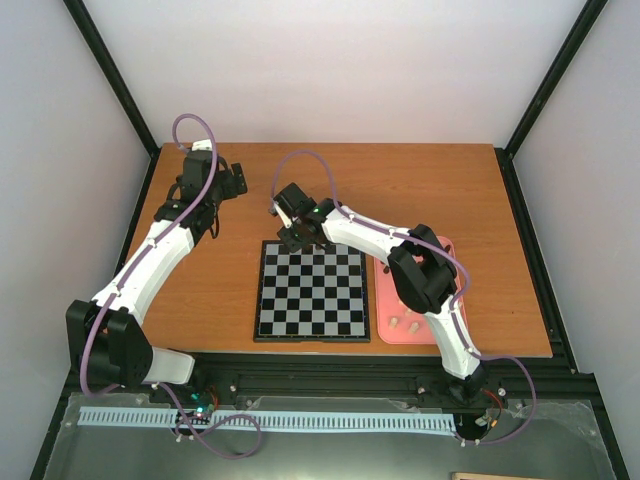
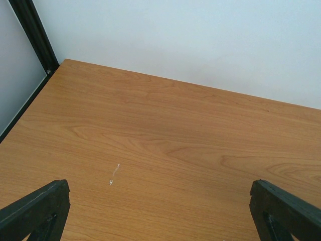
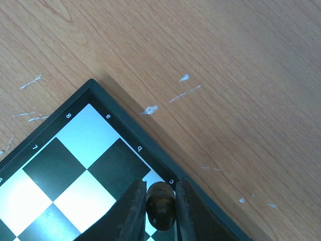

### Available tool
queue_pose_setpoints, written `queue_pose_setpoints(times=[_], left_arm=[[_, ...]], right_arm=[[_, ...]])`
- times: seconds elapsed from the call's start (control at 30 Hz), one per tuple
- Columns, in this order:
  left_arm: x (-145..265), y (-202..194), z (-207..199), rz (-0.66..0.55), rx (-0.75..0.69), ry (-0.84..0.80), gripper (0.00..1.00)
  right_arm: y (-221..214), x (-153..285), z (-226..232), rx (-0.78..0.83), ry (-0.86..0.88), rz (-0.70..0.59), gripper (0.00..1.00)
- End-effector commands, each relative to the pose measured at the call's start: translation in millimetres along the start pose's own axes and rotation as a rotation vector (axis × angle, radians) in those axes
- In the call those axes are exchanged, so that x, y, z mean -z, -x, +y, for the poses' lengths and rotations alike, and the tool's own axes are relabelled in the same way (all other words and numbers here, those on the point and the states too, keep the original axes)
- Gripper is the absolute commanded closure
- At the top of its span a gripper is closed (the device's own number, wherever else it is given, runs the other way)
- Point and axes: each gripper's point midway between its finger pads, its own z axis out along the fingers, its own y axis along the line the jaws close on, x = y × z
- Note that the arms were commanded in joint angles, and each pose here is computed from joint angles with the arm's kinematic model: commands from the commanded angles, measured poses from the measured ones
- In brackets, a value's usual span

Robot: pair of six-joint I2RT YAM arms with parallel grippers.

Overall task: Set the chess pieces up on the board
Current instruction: Place the chess piece on the chessboard.

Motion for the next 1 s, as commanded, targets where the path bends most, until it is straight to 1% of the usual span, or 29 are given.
queue_pose_setpoints(times=[0.0, 0.2, 0.3, 0.47, 0.73, 0.97], left_arm=[[1, 6, -1, -0.023, -0.003, 0.004, 0.00], [-1, 5, -1, -0.021, -0.005, 0.007, 0.00], [-2, 4, -1, -0.018, -0.006, 0.007, 0.00], [-2, 4, 0, -0.018, -0.005, 0.009, 0.00], [0, 5, -1, -0.021, -0.003, 0.006, 0.00], [1, 5, 0, -0.022, -0.001, 0.010, 0.00]], right_arm=[[2, -1, 1, 0.017, -0.006, -0.001, 0.83], [-6, -10, 6, 0.016, 0.024, 0.020, 0.83], [-7, -10, 7, 0.015, 0.029, 0.023, 0.80], [-6, -5, 6, 0.014, 0.022, 0.014, 0.79], [-9, -1, 1, 0.009, -0.005, 0.022, 0.79], [-7, 10, -4, 0.009, -0.032, 0.021, 0.83]])
